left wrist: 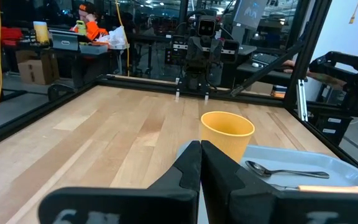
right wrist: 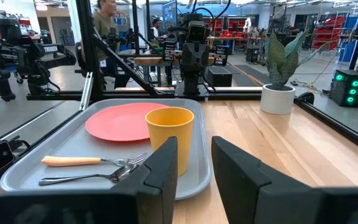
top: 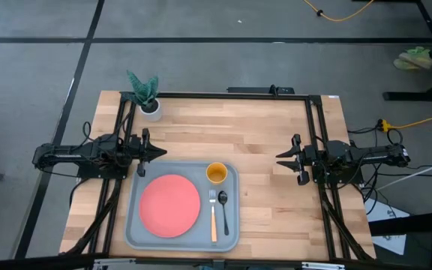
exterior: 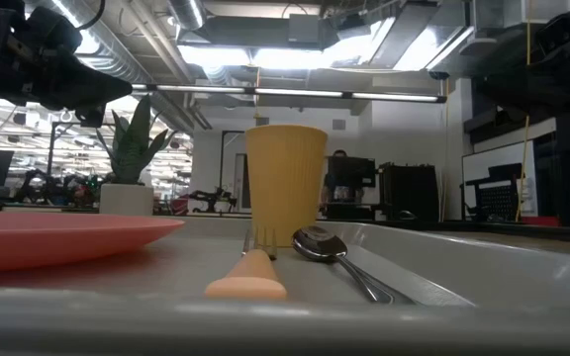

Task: Pick and place plate/cup/fork/spoon on tray
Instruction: Return To Home Position

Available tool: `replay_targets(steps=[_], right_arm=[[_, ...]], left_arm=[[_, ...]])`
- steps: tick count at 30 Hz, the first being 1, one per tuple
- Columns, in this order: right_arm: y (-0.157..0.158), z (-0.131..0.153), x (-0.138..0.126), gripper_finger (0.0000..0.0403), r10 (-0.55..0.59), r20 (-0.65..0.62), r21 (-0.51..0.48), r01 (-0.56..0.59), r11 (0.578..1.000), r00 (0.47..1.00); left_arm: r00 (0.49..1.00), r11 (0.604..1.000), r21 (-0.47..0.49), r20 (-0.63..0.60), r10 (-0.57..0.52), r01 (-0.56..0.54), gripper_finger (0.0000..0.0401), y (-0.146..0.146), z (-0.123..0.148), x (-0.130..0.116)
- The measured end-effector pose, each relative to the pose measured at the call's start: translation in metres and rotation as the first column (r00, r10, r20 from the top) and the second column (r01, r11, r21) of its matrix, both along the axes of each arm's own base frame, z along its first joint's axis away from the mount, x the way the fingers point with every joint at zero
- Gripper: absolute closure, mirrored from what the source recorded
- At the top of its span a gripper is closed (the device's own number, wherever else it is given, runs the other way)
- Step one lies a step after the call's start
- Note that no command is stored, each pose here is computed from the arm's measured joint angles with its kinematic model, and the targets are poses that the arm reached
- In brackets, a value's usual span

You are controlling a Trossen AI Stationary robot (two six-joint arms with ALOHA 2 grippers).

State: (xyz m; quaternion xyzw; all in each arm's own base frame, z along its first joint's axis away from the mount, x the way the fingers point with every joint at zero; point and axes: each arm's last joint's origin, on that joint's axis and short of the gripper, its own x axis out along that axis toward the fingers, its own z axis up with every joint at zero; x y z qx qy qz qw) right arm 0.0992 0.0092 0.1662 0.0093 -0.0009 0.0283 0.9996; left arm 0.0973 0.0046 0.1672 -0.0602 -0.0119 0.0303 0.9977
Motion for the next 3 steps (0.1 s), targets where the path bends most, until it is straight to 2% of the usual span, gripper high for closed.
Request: replay_targets(steps=[3], right_arm=[[0.0000,0.0000,0.0000,0.0299,0.000,0.000,0.002,0.000,1.000,1.000]], left_arm=[[1.000,1.000,0.000,0.000,0.000,0.000,0.0401,0.0000,0.0000,0.0000]])
